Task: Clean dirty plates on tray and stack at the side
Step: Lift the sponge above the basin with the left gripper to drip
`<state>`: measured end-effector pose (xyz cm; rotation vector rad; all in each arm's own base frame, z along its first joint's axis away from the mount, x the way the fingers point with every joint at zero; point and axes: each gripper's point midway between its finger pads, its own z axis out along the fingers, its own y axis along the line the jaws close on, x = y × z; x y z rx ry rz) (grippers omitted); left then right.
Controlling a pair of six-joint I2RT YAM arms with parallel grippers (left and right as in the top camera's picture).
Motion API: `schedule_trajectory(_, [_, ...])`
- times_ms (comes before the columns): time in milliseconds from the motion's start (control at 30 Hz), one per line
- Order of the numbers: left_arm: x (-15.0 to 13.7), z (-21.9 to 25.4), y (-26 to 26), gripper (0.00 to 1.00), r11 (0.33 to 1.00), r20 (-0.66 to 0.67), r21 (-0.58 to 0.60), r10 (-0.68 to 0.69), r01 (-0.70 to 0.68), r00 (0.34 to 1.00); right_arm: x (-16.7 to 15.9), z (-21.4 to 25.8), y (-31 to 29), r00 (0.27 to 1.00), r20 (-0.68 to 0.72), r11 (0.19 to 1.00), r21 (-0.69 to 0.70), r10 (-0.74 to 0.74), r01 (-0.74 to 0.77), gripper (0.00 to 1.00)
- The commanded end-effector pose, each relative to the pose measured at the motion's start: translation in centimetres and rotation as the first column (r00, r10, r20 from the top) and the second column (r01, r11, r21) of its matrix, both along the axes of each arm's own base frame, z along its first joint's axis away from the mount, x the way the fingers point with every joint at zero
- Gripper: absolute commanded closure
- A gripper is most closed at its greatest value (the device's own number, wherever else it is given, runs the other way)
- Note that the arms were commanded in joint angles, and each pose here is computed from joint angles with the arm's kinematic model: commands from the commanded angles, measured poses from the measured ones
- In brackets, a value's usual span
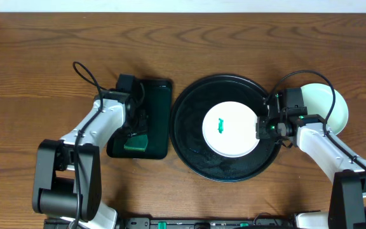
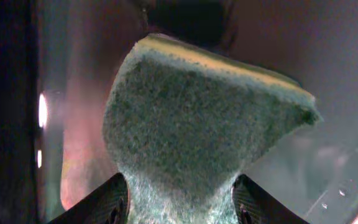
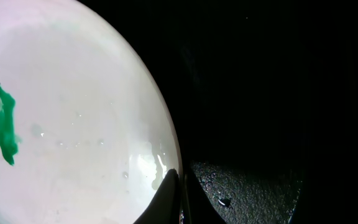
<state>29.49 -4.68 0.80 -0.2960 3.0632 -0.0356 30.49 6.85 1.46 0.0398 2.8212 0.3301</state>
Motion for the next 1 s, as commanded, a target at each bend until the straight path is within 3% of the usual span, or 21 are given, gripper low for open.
schedule_trajectory(0, [-1.1, -1.2, 0.6, 0.46, 1.0, -0.025, 0.022, -0.012, 0.013, 1.0, 0.0, 0.3, -0.1, 1.0, 0.015, 1.0, -0.014, 0.001, -0.001, 0.98])
schedule_trajectory(467, [-1.4, -1.5, 0.6, 0.69, 1.0, -0.029, 0.023, -0.012, 0.013, 1.0, 0.0, 0.3, -0.1, 1.0, 0.015, 1.0, -0.014, 0.001, -0.001, 0.98])
schedule_trajectory(533, [-1.3, -1.5, 0.6, 0.69, 1.0, -0.027, 0.023, -0.012, 0.012, 1.0, 0.0, 0.3, -0.1, 1.0, 0.015, 1.0, -0.014, 0.001, -0.001, 0.97])
schedule_trajectory(600, [-1.3, -1.5, 0.6, 0.54, 1.0, -0.025, 0.023, -0.012, 0.013, 1.0, 0.0, 0.3, -0.1, 1.0, 0.015, 1.0, -0.014, 0.001, -0.001, 0.97])
schedule_trajectory(967, [-0.1, 0.5, 0.4, 0.54, 1.0, -0.024, 0.022, -0.012, 0.012, 1.0, 0.0, 0.3, -0.1, 1.0, 0.014, 1.0, -0.014, 0.001, -0.001, 0.97])
